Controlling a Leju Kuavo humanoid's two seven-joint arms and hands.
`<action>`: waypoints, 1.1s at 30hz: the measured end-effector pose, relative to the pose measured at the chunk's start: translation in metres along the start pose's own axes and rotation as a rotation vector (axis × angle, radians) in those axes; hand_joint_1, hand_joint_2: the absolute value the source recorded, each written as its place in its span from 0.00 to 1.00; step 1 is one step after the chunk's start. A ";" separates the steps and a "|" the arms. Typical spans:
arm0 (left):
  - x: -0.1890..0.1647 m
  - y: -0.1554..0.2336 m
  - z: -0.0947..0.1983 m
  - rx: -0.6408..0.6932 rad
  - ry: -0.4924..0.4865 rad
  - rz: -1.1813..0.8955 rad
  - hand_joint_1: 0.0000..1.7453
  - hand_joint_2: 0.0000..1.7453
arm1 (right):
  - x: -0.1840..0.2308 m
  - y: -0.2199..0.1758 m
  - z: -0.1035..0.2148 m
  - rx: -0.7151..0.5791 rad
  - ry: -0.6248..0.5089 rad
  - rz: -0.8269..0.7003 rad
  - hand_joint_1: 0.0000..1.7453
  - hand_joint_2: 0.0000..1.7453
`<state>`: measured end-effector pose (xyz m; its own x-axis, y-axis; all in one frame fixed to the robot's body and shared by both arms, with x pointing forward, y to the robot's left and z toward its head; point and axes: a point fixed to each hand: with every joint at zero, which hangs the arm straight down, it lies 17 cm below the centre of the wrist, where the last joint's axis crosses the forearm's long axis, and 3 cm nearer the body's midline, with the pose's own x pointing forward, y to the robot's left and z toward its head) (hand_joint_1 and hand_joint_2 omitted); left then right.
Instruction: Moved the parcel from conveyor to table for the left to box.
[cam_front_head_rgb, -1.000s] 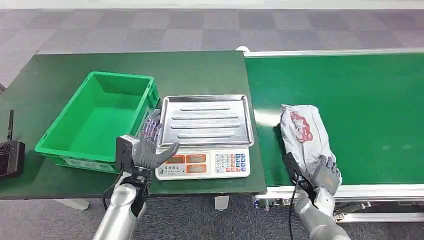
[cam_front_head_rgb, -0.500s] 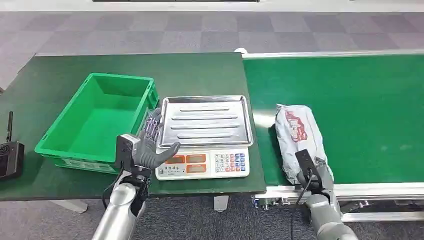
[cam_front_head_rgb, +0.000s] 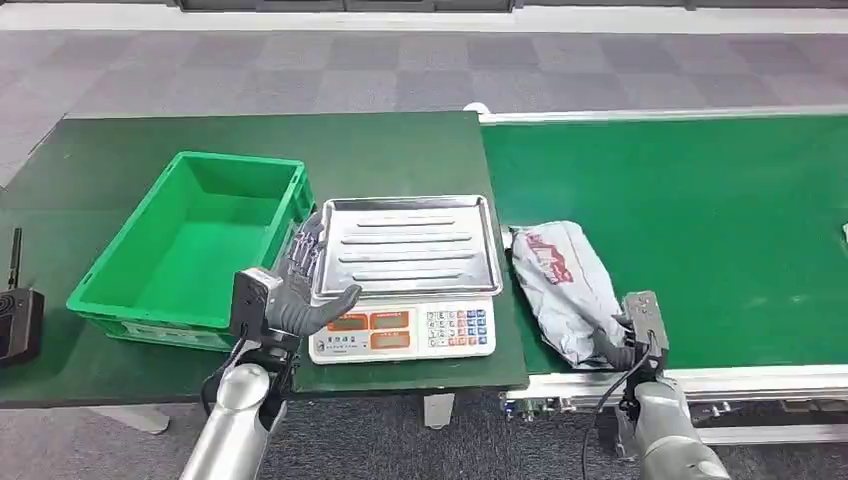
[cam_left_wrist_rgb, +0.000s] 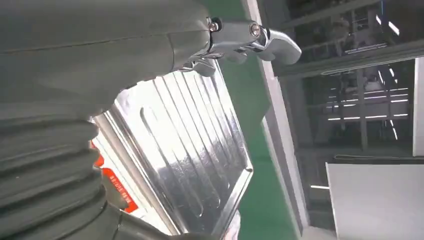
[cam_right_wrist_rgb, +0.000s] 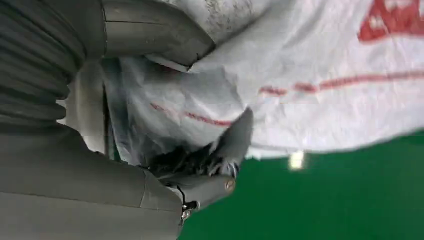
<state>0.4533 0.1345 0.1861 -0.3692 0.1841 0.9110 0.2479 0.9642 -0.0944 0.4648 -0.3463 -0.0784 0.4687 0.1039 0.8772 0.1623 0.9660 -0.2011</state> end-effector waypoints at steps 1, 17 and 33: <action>0.000 0.000 0.000 -0.001 0.000 -0.001 0.00 1.00 | 0.003 0.001 0.000 -0.001 -0.011 0.000 1.00 1.00; -0.003 0.003 0.000 0.014 0.007 -0.016 0.00 1.00 | 0.079 0.016 -0.002 -0.130 -0.262 0.131 1.00 1.00; -0.003 0.014 -0.008 0.031 -0.009 -0.059 0.00 1.00 | 0.254 0.061 0.049 -0.161 -0.741 0.128 1.00 1.00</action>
<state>0.4648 0.1463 0.1853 -0.3905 0.1279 0.9117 0.1974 0.9789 -0.0528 0.5513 -0.2495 0.1540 -0.2025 0.3983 0.8946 0.2967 0.8956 -0.3316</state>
